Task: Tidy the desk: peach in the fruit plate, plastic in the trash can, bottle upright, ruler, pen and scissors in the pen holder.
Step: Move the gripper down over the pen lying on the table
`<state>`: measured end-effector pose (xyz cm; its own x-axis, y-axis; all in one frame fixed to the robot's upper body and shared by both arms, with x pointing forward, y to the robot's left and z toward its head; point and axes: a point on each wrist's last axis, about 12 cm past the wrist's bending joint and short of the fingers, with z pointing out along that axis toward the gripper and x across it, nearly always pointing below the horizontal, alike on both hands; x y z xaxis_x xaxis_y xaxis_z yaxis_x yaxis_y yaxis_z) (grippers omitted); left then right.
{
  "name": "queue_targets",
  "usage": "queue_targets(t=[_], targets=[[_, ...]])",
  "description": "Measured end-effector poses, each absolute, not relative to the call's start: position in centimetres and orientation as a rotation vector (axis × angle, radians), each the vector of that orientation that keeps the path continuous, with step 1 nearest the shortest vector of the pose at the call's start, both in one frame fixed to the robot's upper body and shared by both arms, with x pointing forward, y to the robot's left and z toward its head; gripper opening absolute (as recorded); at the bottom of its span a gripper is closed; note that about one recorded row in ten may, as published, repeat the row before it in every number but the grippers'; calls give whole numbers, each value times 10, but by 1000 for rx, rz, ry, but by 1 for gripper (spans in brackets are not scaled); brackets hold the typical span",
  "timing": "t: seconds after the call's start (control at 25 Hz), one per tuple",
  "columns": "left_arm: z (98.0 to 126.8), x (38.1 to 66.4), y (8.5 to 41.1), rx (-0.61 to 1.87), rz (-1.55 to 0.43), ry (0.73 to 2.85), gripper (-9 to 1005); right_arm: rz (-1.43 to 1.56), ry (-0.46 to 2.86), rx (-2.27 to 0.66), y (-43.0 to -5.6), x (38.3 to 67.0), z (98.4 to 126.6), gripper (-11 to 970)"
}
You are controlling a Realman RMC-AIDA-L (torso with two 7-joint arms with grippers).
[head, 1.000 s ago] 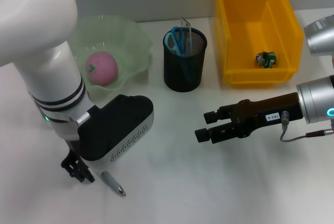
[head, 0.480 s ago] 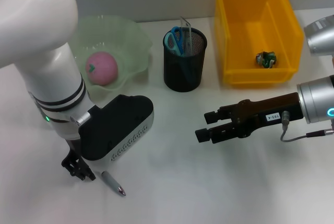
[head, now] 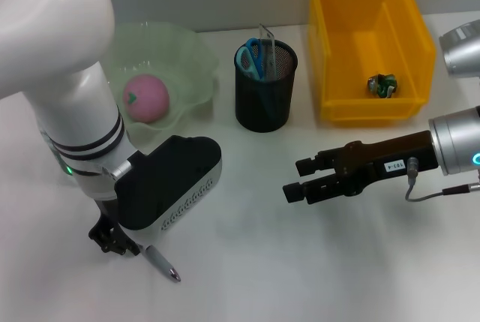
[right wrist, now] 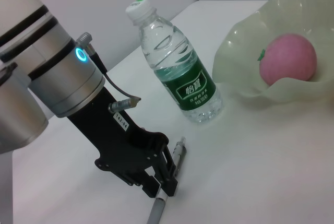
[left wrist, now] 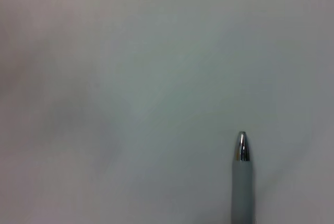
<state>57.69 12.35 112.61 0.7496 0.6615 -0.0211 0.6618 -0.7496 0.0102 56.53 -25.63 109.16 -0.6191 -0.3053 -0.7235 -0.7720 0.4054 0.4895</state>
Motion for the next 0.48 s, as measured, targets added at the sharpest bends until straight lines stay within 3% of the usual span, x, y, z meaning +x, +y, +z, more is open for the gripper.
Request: queue_targets(t=[0.48], targets=[[1124, 577, 125, 2934, -22, 1118, 212, 1143, 2125, -925, -255, 568, 1095, 824]])
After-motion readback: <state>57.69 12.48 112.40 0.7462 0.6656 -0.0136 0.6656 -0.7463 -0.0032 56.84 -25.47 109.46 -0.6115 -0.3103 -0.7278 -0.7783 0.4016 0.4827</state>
